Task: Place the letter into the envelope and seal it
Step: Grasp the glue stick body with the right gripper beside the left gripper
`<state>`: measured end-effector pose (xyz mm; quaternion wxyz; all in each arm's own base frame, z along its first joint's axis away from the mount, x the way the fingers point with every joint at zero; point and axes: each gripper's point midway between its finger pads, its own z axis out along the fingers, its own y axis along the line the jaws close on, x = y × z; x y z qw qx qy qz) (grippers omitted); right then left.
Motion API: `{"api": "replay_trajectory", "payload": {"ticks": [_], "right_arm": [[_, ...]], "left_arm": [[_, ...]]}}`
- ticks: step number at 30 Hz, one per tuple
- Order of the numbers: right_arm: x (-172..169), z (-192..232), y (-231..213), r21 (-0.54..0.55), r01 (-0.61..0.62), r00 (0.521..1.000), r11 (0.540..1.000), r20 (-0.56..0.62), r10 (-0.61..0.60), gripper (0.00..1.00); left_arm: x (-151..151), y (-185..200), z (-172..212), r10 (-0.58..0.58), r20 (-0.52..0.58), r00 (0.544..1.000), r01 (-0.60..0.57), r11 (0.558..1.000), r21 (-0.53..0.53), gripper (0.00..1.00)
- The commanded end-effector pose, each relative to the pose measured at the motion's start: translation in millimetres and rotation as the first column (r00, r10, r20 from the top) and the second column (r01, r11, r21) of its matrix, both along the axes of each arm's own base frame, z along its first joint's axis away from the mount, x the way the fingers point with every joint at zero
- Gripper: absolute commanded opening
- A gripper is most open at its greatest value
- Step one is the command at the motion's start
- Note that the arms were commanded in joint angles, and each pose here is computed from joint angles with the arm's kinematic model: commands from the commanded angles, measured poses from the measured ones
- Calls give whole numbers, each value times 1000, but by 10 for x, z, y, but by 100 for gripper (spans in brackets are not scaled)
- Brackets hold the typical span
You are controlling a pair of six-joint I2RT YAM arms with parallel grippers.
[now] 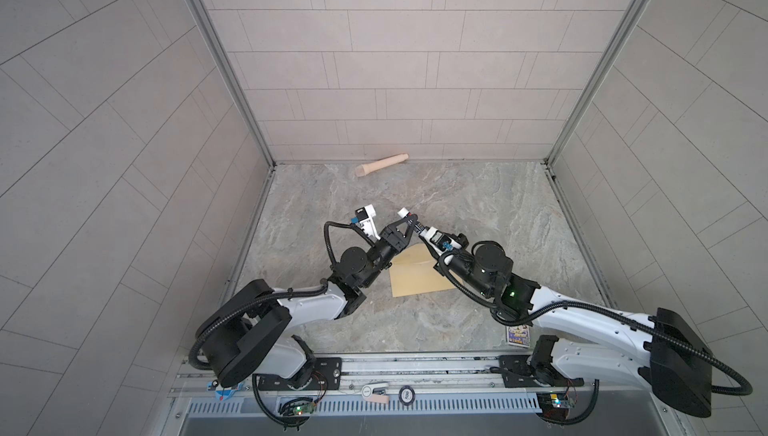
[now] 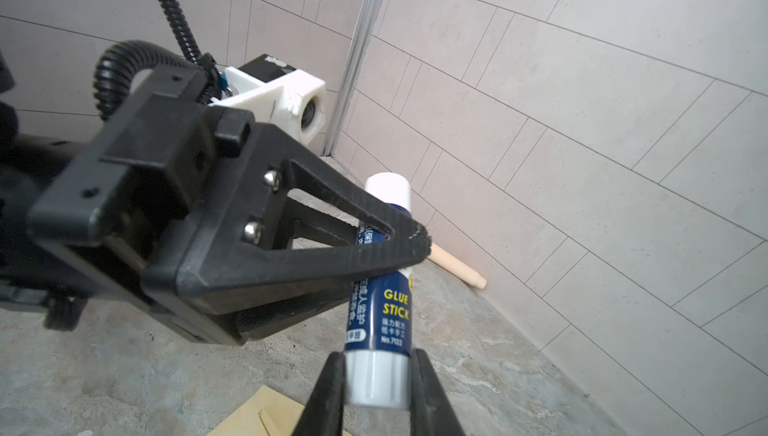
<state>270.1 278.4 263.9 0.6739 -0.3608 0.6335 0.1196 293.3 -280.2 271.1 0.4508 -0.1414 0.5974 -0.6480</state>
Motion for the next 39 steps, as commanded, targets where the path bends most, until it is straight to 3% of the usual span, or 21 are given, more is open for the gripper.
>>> {"api": "replay_trajectory", "payload": {"ticks": [1, 4, 6, 8, 11, 16, 18, 20, 22, 24, 26, 27, 29, 31, 32, 33, 35, 39], "right_arm": [[40, 222, -20, 98, 32, 998, 995, -66, -25, 16], [18, 373, -23, 278, 28, 972, 960, -230, 38, 16], [-26, 542, 6, 452, -4, 921, 892, -345, 179, 14], [-40, 711, 12, 623, 29, 825, 782, -457, 333, 12], [-125, 935, 100, 771, 42, 679, 636, -489, 548, 11], [-224, 1188, 177, 895, 110, 517, 433, -423, 744, 14], [-269, 1269, 207, 917, 126, 460, 379, -393, 796, 20], [-294, 1276, 248, 920, 143, 423, 365, -390, 818, 28], [-300, 1192, 263, 903, 141, 421, 405, -425, 801, 39], [-266, 1025, 171, 854, 123, 482, 505, -496, 722, 55], [-210, 751, -78, 693, 115, 644, 712, -598, 477, 64], [-212, 691, -192, 605, 112, 727, 788, -590, 350, 68], [-297, 678, -336, 434, 34, 902, 900, -402, 159, 70], [-426, 619, -307, 287, -52, 984, 957, -150, 98, 71], [-544, 413, -199, 131, -132, 991, 982, -13, 135, 72], [-582, 374, -170, 74, -140, 989, 987, 61, 136, 73], [-509, 314, -202, -10, -70, 991, 998, 116, 71, 73], [-374, 411, -296, 3, 35, 986, 999, 164, -35, 74]], "left_arm": [[-25, 48, 274, 7, 56, 998, -3, 998, -62, 0], [-35, 58, 329, 8, 69, 998, -3, 998, -69, 0], [-41, 65, 366, 10, 77, 997, -5, 997, -73, 0], [-51, 79, 404, 14, 90, 996, -7, 997, -74, 0], [-53, 113, 409, 28, 86, 996, -20, 996, -82, 0], [-64, 200, 426, 61, 92, 994, -53, 995, -86, 0], [-63, 197, 423, 60, 89, 994, -52, 995, -88, 0], [-67, 199, 432, 59, 92, 994, -50, 995, -90, 0], [-67, 209, 423, 63, 89, 994, -55, 994, -90, 0], [-67, 230, 428, 71, 88, 994, -63, 994, -93, 0], [-66, 251, 438, 76, 81, 994, -67, 992, -106, 0], [-76, 250, 452, 72, 83, 994, -63, 992, -109, 0], [-85, 256, 467, 71, 85, 994, -61, 992, -112, 0], [-74, 269, 443, 73, 68, 995, -65, 990, -123, 0], [-77, 270, 423, 71, 62, 996, -63, 990, -123, 0], [-87, 267, 422, 68, 65, 996, -59, 991, -120, 0], [-85, 278, 391, 72, 62, 995, -65, 991, -113, 0], [-76, 240, 410, 60, 61, 996, -52, 992, -118, 0]]}}
